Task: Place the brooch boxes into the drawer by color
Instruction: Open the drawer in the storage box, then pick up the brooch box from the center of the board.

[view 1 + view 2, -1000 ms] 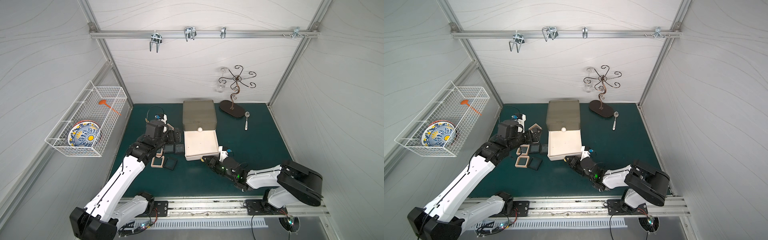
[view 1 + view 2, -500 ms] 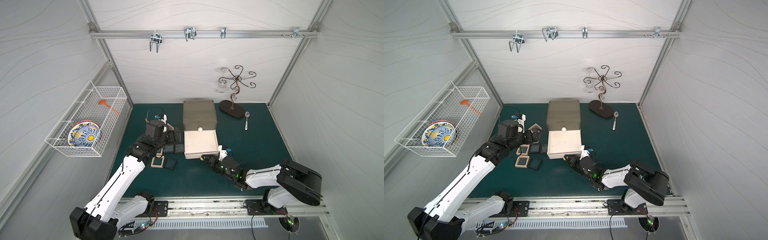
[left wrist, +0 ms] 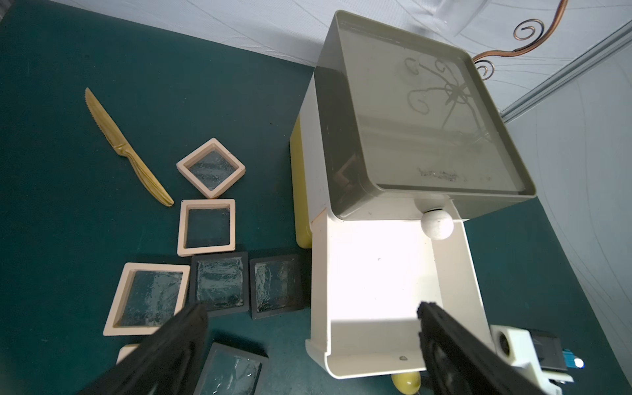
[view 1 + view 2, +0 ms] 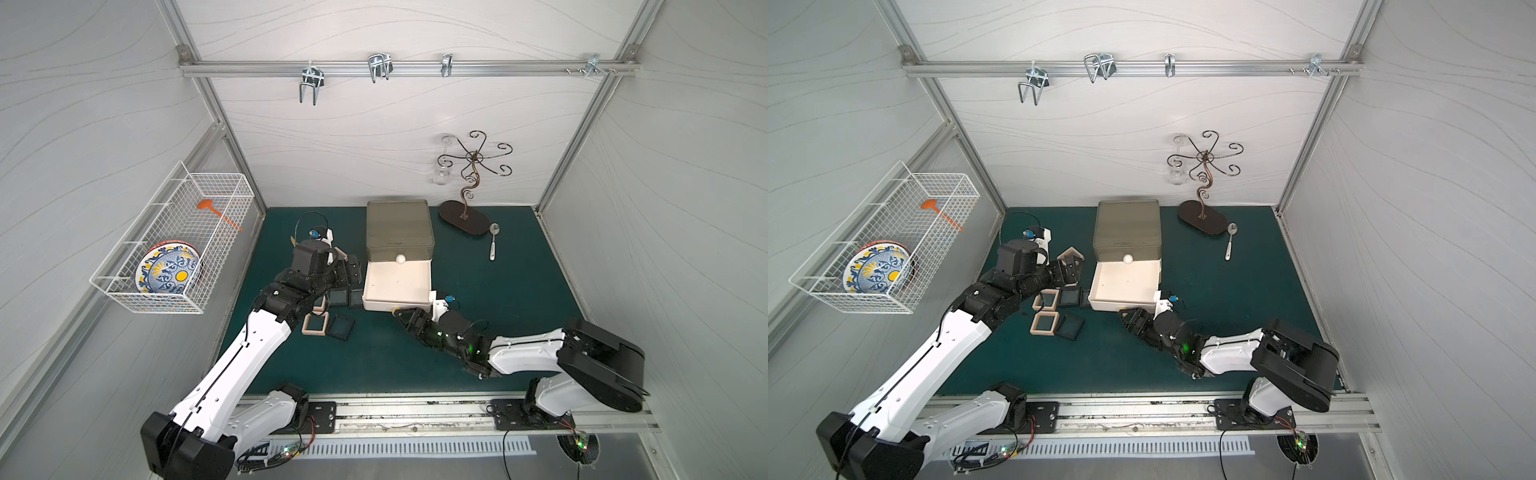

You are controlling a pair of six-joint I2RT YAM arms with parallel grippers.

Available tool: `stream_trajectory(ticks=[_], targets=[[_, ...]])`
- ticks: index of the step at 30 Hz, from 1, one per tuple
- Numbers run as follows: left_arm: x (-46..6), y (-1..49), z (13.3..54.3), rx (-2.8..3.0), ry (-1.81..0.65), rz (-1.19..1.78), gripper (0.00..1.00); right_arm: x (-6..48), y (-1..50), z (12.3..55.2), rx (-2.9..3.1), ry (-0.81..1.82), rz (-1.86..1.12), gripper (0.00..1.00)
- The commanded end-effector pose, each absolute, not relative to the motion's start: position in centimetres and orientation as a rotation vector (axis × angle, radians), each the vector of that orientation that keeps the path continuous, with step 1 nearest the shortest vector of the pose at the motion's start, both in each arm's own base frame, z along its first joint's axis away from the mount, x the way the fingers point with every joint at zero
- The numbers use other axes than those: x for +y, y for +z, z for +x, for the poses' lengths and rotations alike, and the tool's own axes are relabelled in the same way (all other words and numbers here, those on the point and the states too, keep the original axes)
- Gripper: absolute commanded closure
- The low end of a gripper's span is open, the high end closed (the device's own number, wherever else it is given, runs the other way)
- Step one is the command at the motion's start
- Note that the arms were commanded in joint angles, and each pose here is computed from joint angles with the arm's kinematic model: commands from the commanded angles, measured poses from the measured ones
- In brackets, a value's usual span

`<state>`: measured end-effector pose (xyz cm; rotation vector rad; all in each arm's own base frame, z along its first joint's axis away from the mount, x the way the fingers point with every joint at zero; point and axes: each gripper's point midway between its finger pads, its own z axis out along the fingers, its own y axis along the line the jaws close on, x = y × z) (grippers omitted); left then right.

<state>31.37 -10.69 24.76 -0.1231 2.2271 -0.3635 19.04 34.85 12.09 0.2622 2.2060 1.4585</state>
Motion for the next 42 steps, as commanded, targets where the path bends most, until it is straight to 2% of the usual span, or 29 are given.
stream_trajectory(ticks=[1, 9, 16, 22, 24, 26, 42], targets=[[-9.5, 25.4, 32.4, 2.205, -0.321, -0.178, 0.0, 33.5, 14.3, 18.3, 2.176, 1.388, 0.139, 0.19], [-7.9, 23.3, 34.2, 2.288, -0.273, -0.295, 0.0, 24.1, 17.3, 17.6, 2.092, 1.054, 0.054, 0.17], [-4.4, 20.2, 39.4, 2.47, -0.255, -0.497, 0.03, 18.3, 22.8, 18.8, 1.94, 0.792, -0.062, 0.19], [-2.0, 14.8, 42.7, 2.654, -0.158, -0.596, 0.12, 18.6, 24.4, 21.2, 2.017, 0.81, -0.142, 0.22], [-1.5, 12.7, 43.5, 2.692, -0.156, -0.634, 0.19, 18.8, 24.2, 22.0, 2.067, 0.836, -0.152, 0.24], [-1.3, 10.7, 44.1, 2.736, -0.151, -0.654, 0.3, 19.4, 24.0, 22.6, 2.105, 0.88, -0.178, 0.26], [-0.8, 5.8, 48.4, 2.743, -0.161, -0.751, 0.43, 19.9, 22.6, 23.6, 2.163, 0.894, -0.211, 0.3]])
